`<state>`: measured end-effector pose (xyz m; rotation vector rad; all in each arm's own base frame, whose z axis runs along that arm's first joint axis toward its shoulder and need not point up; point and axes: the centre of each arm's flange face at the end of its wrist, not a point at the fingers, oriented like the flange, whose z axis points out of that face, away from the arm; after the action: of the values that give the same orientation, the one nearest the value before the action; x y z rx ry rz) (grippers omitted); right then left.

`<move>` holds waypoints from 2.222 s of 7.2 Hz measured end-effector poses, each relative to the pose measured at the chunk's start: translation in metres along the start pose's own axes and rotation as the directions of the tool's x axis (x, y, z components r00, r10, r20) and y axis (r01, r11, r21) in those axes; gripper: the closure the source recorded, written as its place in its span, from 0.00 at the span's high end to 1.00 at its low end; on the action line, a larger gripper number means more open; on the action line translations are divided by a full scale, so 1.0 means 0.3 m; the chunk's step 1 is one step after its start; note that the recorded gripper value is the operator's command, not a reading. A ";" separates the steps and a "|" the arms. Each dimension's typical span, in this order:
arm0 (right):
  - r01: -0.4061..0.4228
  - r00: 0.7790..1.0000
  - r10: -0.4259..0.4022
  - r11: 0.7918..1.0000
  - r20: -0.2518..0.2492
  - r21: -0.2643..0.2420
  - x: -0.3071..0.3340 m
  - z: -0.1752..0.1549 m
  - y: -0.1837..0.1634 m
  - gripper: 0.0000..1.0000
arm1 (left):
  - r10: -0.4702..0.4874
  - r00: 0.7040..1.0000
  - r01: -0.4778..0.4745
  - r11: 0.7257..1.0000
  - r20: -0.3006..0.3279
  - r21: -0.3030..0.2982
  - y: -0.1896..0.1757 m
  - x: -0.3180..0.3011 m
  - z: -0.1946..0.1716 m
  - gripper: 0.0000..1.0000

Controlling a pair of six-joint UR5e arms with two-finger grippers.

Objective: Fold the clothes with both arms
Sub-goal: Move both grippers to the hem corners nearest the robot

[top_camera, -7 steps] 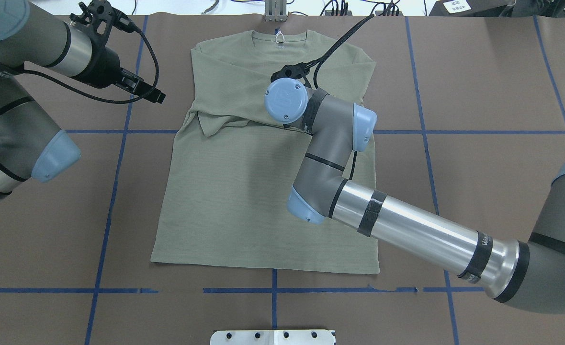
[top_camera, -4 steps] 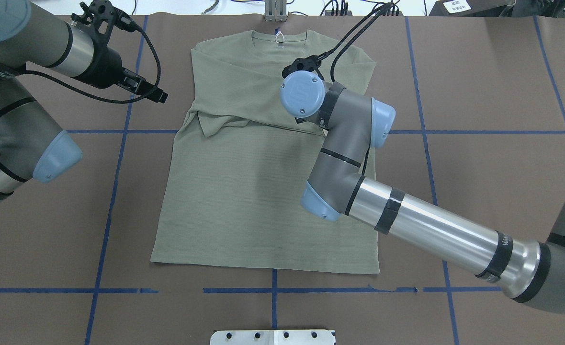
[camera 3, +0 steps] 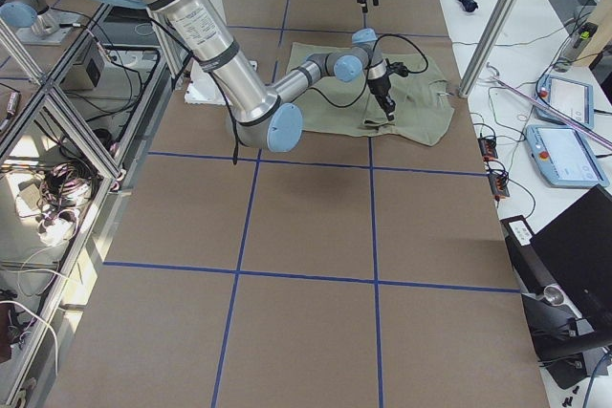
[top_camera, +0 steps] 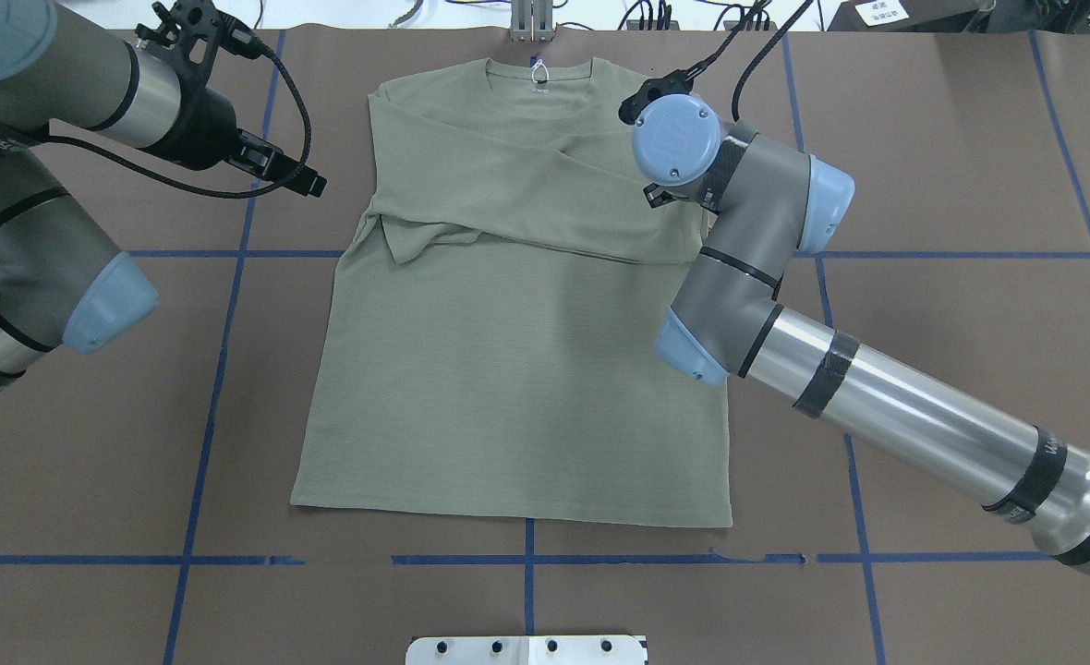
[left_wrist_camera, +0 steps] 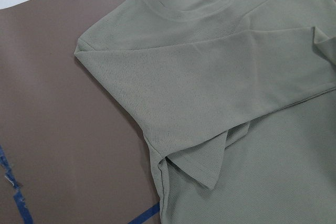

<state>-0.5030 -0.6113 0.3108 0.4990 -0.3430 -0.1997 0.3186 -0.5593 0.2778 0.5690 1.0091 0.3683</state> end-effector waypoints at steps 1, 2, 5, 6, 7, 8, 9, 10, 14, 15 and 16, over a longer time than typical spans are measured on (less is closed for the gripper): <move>0.002 1.000 -0.002 1.000 -0.006 -0.002 0.021 0.012 0.003 0.99 | -0.002 1.000 0.002 1.000 -0.002 0.003 -0.003 0.005 -0.004 1.00; -0.004 1.000 0.004 1.000 -0.004 0.003 0.031 0.023 0.012 1.00 | -0.006 1.000 0.006 1.000 -0.003 0.005 -0.005 0.008 -0.005 1.00; -0.103 0.986 0.097 0.994 0.134 0.044 0.040 0.026 0.054 1.00 | -0.039 0.999 0.039 0.999 -0.008 0.010 -0.012 0.020 -0.012 1.00; -0.171 0.964 0.162 0.985 0.213 0.027 0.035 -0.035 0.066 1.00 | -0.083 0.997 0.083 0.996 -0.008 0.015 -0.012 0.026 -0.019 1.00; -0.261 0.924 0.252 0.965 0.287 -0.004 0.048 -0.116 0.111 1.00 | -0.138 0.990 0.139 0.990 -0.012 0.023 -0.008 0.041 -0.034 1.00; -0.339 0.876 0.334 0.940 0.347 -0.049 0.077 -0.195 0.190 1.00 | -0.198 0.980 0.198 0.980 -0.025 0.027 0.022 0.072 -0.053 1.00; -0.386 0.831 0.392 0.917 0.394 -0.098 0.097 -0.272 0.298 1.00 | -0.263 0.964 0.264 0.964 -0.037 0.026 0.105 0.122 -0.070 1.00; -0.441 0.782 0.459 0.885 0.422 -0.147 0.099 -0.350 0.434 1.00 | -0.332 0.942 0.334 0.942 -0.047 0.030 0.221 0.191 -0.093 0.98; -0.664 0.599 0.694 0.709 0.400 -0.237 -0.073 -0.556 0.925 0.97 | -0.631 0.774 0.632 0.774 -0.049 0.028 0.643 0.426 0.003 0.69; -0.701 0.562 0.730 0.670 0.389 -0.244 -0.106 -0.572 0.991 0.99 | -0.688 0.724 0.690 0.723 -0.051 0.038 0.756 0.465 0.051 0.69; -0.718 0.543 0.744 0.652 0.389 -0.246 -0.121 -0.586 1.021 0.99 | -0.722 0.690 0.724 0.689 -0.044 0.043 0.852 0.494 0.095 0.69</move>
<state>-0.4400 -0.2618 0.3091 0.2004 -0.9938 0.5213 0.4082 -0.2837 0.3418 0.1714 1.1871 -0.3725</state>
